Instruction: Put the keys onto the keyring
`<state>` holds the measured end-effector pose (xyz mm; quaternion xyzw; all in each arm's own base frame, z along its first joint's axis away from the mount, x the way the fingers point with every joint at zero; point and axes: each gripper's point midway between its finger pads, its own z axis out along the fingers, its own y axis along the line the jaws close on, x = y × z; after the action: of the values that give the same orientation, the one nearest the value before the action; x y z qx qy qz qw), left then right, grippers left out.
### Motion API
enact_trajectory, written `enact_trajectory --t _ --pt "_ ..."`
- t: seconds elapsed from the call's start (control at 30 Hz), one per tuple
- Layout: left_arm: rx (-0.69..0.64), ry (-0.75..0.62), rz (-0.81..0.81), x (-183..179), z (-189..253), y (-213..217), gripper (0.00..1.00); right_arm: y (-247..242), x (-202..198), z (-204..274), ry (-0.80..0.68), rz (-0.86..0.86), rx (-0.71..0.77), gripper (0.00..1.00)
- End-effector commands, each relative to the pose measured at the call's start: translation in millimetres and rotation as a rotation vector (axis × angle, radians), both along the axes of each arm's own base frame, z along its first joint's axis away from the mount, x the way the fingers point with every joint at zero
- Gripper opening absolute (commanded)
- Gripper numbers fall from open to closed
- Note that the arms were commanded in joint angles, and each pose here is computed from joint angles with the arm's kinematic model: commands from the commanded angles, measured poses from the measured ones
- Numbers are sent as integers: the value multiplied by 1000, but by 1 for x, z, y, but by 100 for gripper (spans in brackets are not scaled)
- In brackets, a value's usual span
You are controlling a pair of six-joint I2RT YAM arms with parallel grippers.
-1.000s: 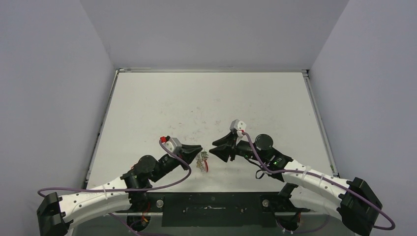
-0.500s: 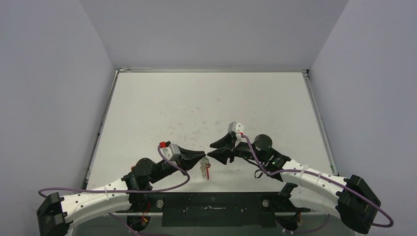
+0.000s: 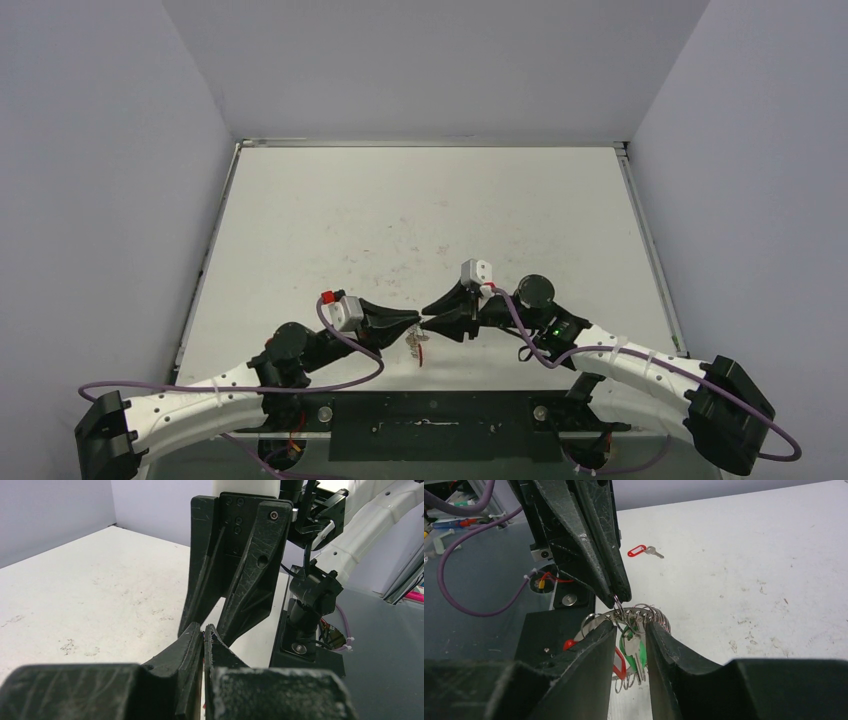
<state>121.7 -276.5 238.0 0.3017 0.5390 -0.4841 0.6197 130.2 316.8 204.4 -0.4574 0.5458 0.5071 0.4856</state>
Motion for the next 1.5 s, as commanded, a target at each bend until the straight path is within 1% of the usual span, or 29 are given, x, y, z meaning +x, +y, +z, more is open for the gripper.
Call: enact_trajectory --t 0.0,0.03,0.1,0.17,0.2,0.3,0.43,0.53,0.7,0.77,0.8,1.0,1.1,1.13,1.17,1.2,1.23,1.27,1.3,1.37,1.47 --pt "-102 -52 -27 -6 32 1 0 6 -7 38 -102 59 103 27" --pt "-104 -52 -29 -6 33 1 0 6 -8 39 -101 60 105 24" --pt "-105 -53 -31 -7 33 1 0 6 -8 41 -100 62 110 21" --pt "-107 -54 -31 -7 34 2 0 6 -9 42 -102 63 112 13" --pt "-108 -55 -32 -7 34 2 0 6 -9 42 -102 64 113 12" --pt "-109 -55 -36 -8 35 1 0 7 -9 42 -95 64 120 12" --pt "-110 -54 -48 -10 35 0 0 8 -9 45 -86 63 141 18" --pt "-107 -51 -52 -10 34 0 0 10 -10 48 -81 72 157 18" --pt "-101 -46 -53 -10 31 -2 0 13 -14 50 -69 98 165 12" --pt "-92 -41 -53 -9 29 -2 0 13 -14 50 -69 98 167 3" --pt "-88 -38 -52 -9 28 -2 0 12 -15 50 -69 99 169 0" --pt "-76 -23 -36 -6 23 -1 0 8 -13 48 -68 71 153 0" --pt "-73 -14 -11 -3 22 2 0 6 -4 37 -58 18 97 0" --pt "-72 -13 -2 -2 22 3 5 5 -1 34 -52 -2 74 0" --pt "-70 -11 5 -1 21 4 14 4 2 31 -51 -22 54 0" --pt "-67 -9 13 0 21 5 25 2 5 27 -47 -41 28 0" --pt "-59 -6 21 1 21 7 35 0 7 24 -46 -53 8 0" --pt "-46 -6 27 2 20 7 41 -1 9 21 -45 -70 -11 0" --pt "-30 -6 31 2 19 8 45 -3 11 19 -43 -85 -31 0" --pt "12 -3 37 3 17 8 49 -7 14 11 -39 -101 -88 0" --pt "110 1 43 4 7 9 52 -13 14 4 -36 -109 -165 0"
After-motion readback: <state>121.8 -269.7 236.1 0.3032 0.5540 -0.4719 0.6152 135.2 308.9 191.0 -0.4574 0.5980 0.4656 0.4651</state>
